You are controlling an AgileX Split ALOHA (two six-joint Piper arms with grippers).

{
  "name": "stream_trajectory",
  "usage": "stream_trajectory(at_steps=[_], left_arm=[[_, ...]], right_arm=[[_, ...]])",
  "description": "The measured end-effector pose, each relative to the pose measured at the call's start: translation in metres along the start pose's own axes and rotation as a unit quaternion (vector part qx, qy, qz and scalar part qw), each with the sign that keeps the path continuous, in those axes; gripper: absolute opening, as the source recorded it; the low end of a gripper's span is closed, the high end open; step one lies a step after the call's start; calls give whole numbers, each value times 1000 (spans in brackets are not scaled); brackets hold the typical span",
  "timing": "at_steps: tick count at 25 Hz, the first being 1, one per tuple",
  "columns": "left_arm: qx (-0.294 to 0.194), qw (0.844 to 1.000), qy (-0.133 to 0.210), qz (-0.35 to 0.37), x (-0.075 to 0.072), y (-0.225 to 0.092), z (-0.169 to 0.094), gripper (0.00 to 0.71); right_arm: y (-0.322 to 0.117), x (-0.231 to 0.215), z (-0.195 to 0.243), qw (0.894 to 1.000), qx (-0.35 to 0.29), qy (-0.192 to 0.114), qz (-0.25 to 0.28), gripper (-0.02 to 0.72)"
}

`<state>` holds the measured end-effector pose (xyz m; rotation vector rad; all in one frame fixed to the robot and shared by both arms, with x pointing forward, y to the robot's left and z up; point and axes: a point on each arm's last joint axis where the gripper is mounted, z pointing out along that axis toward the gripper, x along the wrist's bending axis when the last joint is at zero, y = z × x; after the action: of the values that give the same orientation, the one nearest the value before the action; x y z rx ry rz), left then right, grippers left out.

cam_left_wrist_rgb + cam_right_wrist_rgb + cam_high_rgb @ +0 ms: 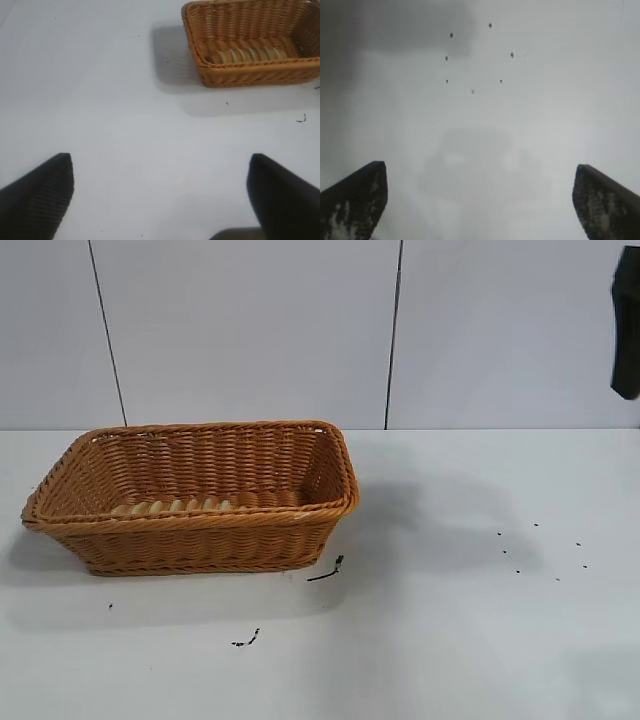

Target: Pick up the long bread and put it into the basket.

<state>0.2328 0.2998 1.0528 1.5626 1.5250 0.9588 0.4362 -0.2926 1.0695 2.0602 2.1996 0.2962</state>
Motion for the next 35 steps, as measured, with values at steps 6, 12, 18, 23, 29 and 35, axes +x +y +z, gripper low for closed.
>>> stream_trajectory(at_steps=[6, 12, 18, 23, 29, 35], left_arm=[[0, 1000, 0, 0, 0, 0, 0, 693], [0, 1000, 0, 0, 0, 0, 0, 693], [0, 1000, 0, 0, 0, 0, 0, 693], [0, 1000, 0, 0, 0, 0, 0, 693], [3, 1000, 0, 0, 0, 0, 1, 693], [6, 1000, 0, 0, 0, 1, 2, 693]], right_arm=[[-82, 5, -4, 995, -97, -7, -4, 690], [-138, 9, -9, 966, -257, -12, -9, 690], [-174, 12, -24, 929, -368, -17, -16, 690], [-194, 13, -30, 903, -429, -19, -20, 690], [-200, 14, -31, 895, -446, -19, -21, 690], [-200, 14, -31, 895, -446, -19, -21, 690]])
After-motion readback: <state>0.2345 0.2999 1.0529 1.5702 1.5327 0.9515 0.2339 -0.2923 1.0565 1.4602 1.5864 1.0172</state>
